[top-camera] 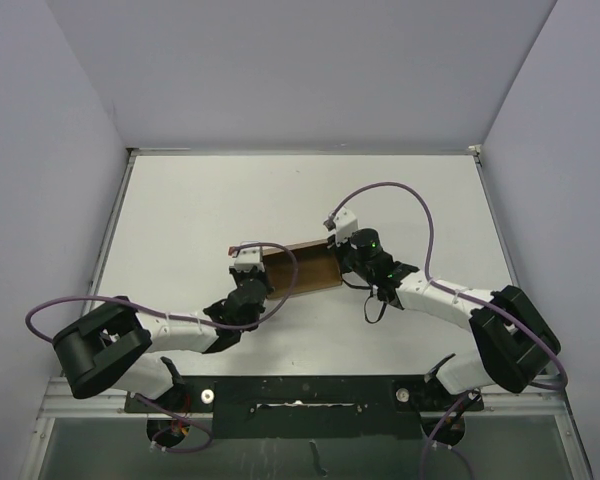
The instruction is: Fold the paper box
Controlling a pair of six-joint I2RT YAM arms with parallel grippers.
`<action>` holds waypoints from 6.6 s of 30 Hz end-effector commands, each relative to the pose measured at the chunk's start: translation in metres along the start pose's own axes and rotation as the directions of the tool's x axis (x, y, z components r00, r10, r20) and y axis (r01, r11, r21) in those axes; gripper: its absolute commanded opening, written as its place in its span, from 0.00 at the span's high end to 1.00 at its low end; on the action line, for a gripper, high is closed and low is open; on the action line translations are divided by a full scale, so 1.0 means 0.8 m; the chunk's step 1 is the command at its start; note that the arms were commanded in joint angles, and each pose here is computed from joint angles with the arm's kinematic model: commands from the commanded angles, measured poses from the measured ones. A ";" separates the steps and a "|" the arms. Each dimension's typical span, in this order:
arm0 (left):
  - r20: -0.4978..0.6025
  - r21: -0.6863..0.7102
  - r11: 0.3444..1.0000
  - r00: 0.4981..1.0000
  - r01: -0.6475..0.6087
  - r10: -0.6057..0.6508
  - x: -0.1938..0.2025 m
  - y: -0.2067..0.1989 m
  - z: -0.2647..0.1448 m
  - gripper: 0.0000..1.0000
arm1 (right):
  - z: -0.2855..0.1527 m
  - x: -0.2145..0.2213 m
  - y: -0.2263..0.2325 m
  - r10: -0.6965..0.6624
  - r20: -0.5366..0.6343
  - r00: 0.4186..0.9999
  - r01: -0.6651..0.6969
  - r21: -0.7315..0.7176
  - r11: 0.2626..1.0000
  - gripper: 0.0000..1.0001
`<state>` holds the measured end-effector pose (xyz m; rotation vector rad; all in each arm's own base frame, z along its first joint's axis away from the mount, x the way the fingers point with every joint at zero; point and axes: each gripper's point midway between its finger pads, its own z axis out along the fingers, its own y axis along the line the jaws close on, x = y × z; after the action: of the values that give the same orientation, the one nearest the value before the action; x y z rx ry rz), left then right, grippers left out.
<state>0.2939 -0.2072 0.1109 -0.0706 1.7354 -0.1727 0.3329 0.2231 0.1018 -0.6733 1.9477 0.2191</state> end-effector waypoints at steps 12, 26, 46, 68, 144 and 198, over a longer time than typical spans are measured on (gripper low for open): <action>-0.019 0.033 0.999 1.000 0.024 -0.023 0.013 -0.012 -0.004 1.00 | -0.021 -0.010 0.012 -0.022 -0.011 1.000 0.021 -0.103 0.994 0.68; -0.024 0.019 1.000 0.999 0.025 -0.024 0.012 -0.009 -0.005 1.00 | -0.067 0.007 0.008 -0.228 -0.048 0.973 0.197 -0.349 0.916 0.27; -0.016 0.015 1.000 1.000 0.023 -0.023 0.007 -0.006 -0.007 1.00 | -0.197 -0.095 0.030 -0.313 0.303 0.900 0.436 -0.628 0.645 0.25; -0.015 0.028 0.999 0.999 0.029 -0.029 0.003 -0.011 -0.007 1.00 | -0.079 -0.081 0.066 -0.502 0.219 0.836 0.508 -0.655 0.559 0.45; -0.615 0.301 0.833 0.762 0.464 -0.202 0.035 -0.054 0.003 0.83 | -0.071 0.054 0.086 -0.562 0.148 0.814 0.435 -0.796 0.420 0.65; -0.494 0.311 0.738 0.765 0.598 -0.412 -0.006 0.000 -0.047 0.21 | -0.033 0.044 0.003 0.281 -0.457 0.844 -0.533 -0.654 0.537 0.57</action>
<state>0.2448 -0.1952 0.0886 -0.1826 2.1223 -0.9788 0.2963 0.1946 0.0769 -0.8396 2.2642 1.3577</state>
